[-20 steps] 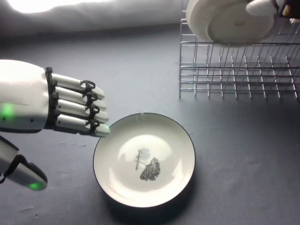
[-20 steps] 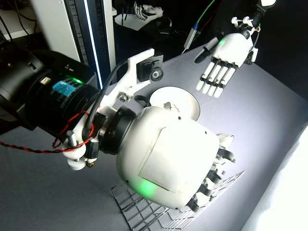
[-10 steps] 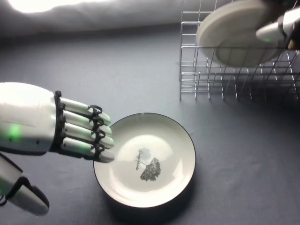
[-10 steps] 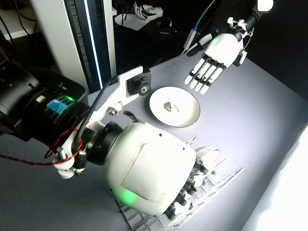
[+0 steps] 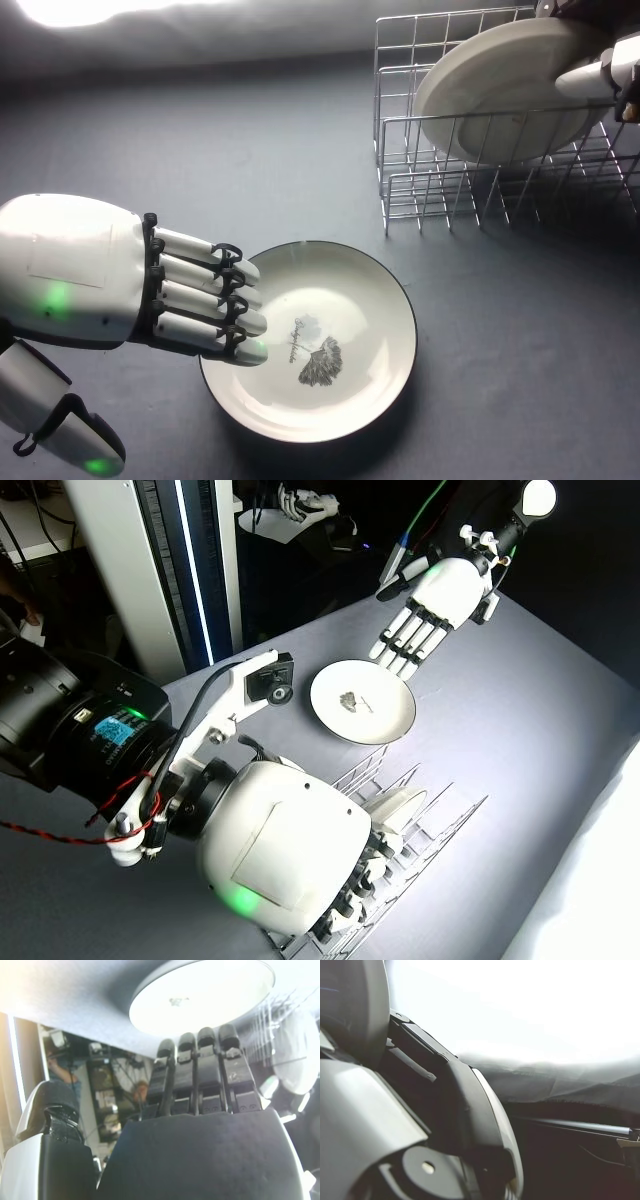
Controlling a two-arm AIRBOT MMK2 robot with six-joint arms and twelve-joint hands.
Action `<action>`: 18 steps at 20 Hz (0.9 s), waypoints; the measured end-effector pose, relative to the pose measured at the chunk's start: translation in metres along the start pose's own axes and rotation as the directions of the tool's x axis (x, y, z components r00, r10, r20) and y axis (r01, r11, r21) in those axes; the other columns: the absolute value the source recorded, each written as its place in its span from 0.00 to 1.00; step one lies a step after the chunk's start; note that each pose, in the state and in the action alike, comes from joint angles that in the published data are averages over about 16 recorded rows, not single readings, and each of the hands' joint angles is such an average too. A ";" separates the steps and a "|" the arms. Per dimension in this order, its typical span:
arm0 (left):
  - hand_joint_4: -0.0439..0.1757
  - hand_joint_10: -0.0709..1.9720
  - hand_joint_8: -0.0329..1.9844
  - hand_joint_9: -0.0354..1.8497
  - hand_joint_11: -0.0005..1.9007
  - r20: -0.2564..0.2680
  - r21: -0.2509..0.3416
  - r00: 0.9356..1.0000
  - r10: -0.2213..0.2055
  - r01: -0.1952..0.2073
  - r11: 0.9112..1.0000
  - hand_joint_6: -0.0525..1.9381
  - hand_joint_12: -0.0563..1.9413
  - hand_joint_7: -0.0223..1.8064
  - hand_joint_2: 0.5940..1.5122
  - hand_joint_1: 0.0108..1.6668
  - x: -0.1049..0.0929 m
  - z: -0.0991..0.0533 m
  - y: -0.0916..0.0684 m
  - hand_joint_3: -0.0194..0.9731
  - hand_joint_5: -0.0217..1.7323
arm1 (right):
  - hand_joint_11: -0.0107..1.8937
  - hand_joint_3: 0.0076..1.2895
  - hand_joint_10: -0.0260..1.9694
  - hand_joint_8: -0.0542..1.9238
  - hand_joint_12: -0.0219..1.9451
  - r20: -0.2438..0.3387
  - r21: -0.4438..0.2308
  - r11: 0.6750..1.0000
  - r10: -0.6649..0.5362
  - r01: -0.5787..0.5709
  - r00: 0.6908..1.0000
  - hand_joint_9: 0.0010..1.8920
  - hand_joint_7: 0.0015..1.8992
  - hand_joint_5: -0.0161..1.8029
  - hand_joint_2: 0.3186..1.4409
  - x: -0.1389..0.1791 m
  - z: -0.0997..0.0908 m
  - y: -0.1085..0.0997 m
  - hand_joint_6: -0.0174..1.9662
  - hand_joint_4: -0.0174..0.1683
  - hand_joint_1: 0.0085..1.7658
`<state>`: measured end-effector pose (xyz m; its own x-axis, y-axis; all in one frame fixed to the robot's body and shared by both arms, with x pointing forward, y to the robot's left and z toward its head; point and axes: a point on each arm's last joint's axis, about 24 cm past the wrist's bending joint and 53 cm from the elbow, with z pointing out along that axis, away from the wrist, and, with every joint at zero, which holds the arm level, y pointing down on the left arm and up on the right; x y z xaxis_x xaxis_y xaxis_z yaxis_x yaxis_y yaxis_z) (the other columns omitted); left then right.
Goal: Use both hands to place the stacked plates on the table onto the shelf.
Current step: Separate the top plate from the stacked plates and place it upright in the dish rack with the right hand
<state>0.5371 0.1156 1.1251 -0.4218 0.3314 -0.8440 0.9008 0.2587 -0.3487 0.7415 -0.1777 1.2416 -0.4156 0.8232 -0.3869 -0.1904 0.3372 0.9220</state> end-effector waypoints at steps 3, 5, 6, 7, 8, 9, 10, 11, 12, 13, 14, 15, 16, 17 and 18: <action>0.20 0.04 0.02 0.09 0.02 -0.010 0.009 1.000 0.010 -0.010 1.000 0.03 0.15 0.09 0.60 0.00 0.003 0.003 -0.001 0.03 0.09 | 0.37 0.00 0.56 0.52 0.75 0.003 -0.001 1.000 -0.001 0.001 1.000 0.47 0.48 0.45 0.67 -0.001 0.000 -0.001 0.46 0.06 0.76; 0.20 0.04 0.02 0.09 0.02 -0.018 0.013 1.000 0.016 -0.016 1.000 0.03 0.16 0.09 0.60 0.00 0.006 0.005 0.000 0.03 0.09 | 0.34 0.00 0.54 0.48 0.75 0.005 -0.003 1.000 -0.001 0.001 1.000 0.45 0.47 0.44 0.67 -0.001 -0.001 -0.001 0.41 0.07 0.75; 0.19 0.04 0.02 0.09 0.02 -0.022 0.015 1.000 0.020 -0.019 1.000 0.03 0.16 0.09 0.60 0.00 0.007 0.006 0.000 0.03 0.09 | 0.32 0.00 0.52 0.45 0.75 0.006 -0.005 1.000 -0.002 0.002 1.000 0.44 0.46 0.44 0.67 -0.002 -0.001 -0.001 0.38 0.07 0.74; 0.19 0.04 0.02 0.09 0.02 -0.026 0.017 0.999 0.023 -0.022 1.000 0.03 0.16 0.09 0.60 0.00 0.009 0.006 0.000 0.03 0.09 | 0.31 0.00 0.50 0.43 0.75 0.007 -0.007 1.000 -0.002 0.002 1.000 0.44 0.46 0.44 0.67 -0.002 -0.001 -0.001 0.36 0.07 0.74; 0.19 0.04 0.02 0.09 0.01 -0.030 0.019 0.999 0.026 -0.026 0.999 0.03 0.16 0.09 0.60 0.00 0.010 0.007 0.001 0.03 0.09 | 0.29 0.00 0.48 0.40 0.76 0.008 -0.009 1.000 -0.002 0.002 1.000 0.43 0.46 0.44 0.67 -0.002 -0.001 0.000 0.33 0.07 0.73; 0.19 0.04 0.02 0.09 0.01 -0.035 0.020 0.999 0.030 -0.029 0.999 0.03 0.16 0.09 0.60 0.00 0.012 0.008 0.002 0.03 0.09 | 0.27 0.00 0.46 0.37 0.76 0.009 -0.013 1.000 -0.002 0.002 1.000 0.42 0.46 0.44 0.67 -0.003 -0.001 0.001 0.31 0.07 0.73; 0.19 0.04 0.02 0.09 0.01 -0.040 0.022 0.999 0.034 -0.033 0.999 0.03 0.16 0.09 0.60 0.00 0.014 0.008 0.002 0.03 0.09 | 0.26 0.00 0.44 0.34 0.76 0.011 -0.017 1.000 -0.003 0.003 1.000 0.40 0.45 0.43 0.67 -0.003 0.000 0.002 0.28 0.07 0.72; 0.19 0.04 0.02 0.09 0.01 -0.045 0.023 0.998 0.038 -0.037 0.999 0.03 0.16 0.09 0.60 0.00 0.016 0.009 0.003 0.03 0.09 | 0.24 0.00 0.42 0.31 0.77 0.012 -0.023 1.000 -0.004 0.005 1.000 0.39 0.45 0.43 0.67 -0.004 0.000 0.005 0.26 0.07 0.72; 0.19 0.04 0.02 0.09 0.01 -0.050 0.024 0.998 0.041 -0.040 0.999 0.03 0.17 0.09 0.60 0.00 0.018 0.010 0.003 0.03 0.09 | 0.22 0.01 0.40 0.28 0.77 0.013 -0.030 1.000 -0.006 0.007 1.000 0.38 0.44 0.43 0.67 -0.004 0.000 0.007 0.23 0.07 0.71; 0.19 0.04 0.02 0.09 0.01 -0.054 0.024 0.998 0.044 -0.043 0.999 0.03 0.17 0.10 0.60 0.00 0.020 0.011 0.004 0.03 0.09 | 0.20 0.01 0.38 0.24 0.76 0.013 -0.038 0.999 -0.010 0.011 1.000 0.37 0.44 0.42 0.67 -0.004 0.000 0.010 0.20 0.07 0.70; 0.19 0.04 0.02 0.09 0.01 -0.058 0.025 0.997 0.046 -0.045 0.999 0.03 0.17 0.10 0.61 0.00 0.021 0.011 0.005 0.03 0.10 | 0.19 0.01 0.35 0.21 0.76 0.013 -0.047 0.999 -0.017 0.017 1.000 0.36 0.44 0.42 0.67 -0.004 0.001 0.013 0.17 0.07 0.69; 0.19 0.04 0.02 0.10 0.01 -0.061 0.025 0.997 0.048 -0.047 0.999 0.03 0.17 0.10 0.61 0.00 0.022 0.012 0.005 0.03 0.10 | 0.17 0.01 0.32 0.17 0.76 0.011 -0.057 0.998 -0.027 0.027 1.000 0.36 0.43 0.42 0.67 -0.003 0.001 0.017 0.13 0.08 0.69; 0.19 0.04 0.02 0.10 0.01 -0.064 0.025 0.997 0.050 -0.049 0.999 0.03 0.17 0.10 0.61 0.00 0.024 0.012 0.006 0.03 0.10 | 0.16 0.01 0.31 0.14 0.75 0.007 -0.070 0.997 -0.041 0.041 0.999 0.35 0.43 0.41 0.67 -0.001 0.001 0.021 0.10 0.08 0.68; 0.19 0.04 0.02 0.10 0.01 -0.066 0.024 0.996 0.051 -0.050 0.998 0.03 0.17 0.11 0.62 0.00 0.025 0.013 0.007 0.03 0.11 | 0.15 0.01 0.29 0.11 0.75 0.003 -0.083 0.995 -0.057 0.057 0.998 0.34 0.42 0.41 0.67 0.001 0.001 0.026 0.08 0.08 0.67; 0.19 0.04 0.02 0.10 0.01 -0.068 0.024 0.996 0.053 -0.052 0.998 0.03 0.17 0.11 0.62 0.00 0.026 0.013 0.008 0.03 0.11 | 0.13 0.01 0.28 0.09 0.74 -0.001 -0.099 0.992 -0.077 0.077 0.997 0.34 0.42 0.41 0.68 0.003 0.001 0.031 0.06 0.08 0.66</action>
<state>0.5344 0.1138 1.0952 -0.3795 0.4060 -0.8314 0.9236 0.2198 -0.3142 0.7354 -0.1646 1.2687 -0.4007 0.7941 -0.4570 -0.3086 0.3527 0.8834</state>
